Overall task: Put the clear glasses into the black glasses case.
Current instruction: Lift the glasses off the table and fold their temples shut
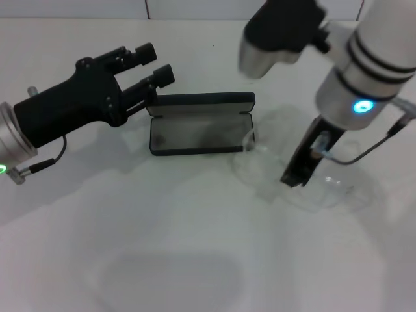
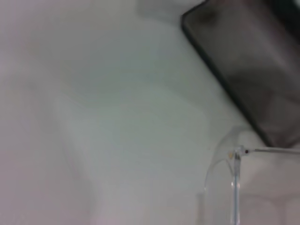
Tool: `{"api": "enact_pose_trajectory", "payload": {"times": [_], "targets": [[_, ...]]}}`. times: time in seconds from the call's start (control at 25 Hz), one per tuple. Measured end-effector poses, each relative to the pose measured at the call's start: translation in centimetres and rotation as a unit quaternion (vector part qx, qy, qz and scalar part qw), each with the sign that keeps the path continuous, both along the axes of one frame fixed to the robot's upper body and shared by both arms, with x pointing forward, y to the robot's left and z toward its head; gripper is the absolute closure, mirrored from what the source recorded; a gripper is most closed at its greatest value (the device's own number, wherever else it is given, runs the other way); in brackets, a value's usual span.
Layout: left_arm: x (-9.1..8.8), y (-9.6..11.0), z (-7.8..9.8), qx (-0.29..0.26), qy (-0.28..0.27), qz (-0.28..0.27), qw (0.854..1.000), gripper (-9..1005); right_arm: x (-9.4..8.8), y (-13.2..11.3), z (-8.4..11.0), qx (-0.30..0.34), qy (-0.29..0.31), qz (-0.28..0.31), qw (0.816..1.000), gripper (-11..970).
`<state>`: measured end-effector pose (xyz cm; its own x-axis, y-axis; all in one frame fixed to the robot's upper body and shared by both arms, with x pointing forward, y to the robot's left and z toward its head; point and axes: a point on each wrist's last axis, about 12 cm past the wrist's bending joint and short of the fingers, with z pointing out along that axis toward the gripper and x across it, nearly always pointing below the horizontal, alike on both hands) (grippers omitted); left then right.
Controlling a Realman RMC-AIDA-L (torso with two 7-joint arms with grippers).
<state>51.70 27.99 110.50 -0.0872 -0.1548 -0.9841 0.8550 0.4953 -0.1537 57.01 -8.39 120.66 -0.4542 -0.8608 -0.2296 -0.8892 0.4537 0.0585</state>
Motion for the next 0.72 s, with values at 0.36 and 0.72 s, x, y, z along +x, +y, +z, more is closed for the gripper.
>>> {"api": "enact_pose_trajectory", "payload": {"times": [0.36, 0.72], "targets": [[0.5, 0.2, 0.7, -0.027, -0.005, 0.013, 1.0, 476, -0.7, -2.9, 3.2, 0.039, -0.051, -0.026, 0.998, 844], [1.2, 0.2, 2.2, -0.051, -0.016, 0.012, 0.999, 560, -2.0, -5.8, 5.0, 0.197, -0.111, 0.013, 0.974, 845]]}}
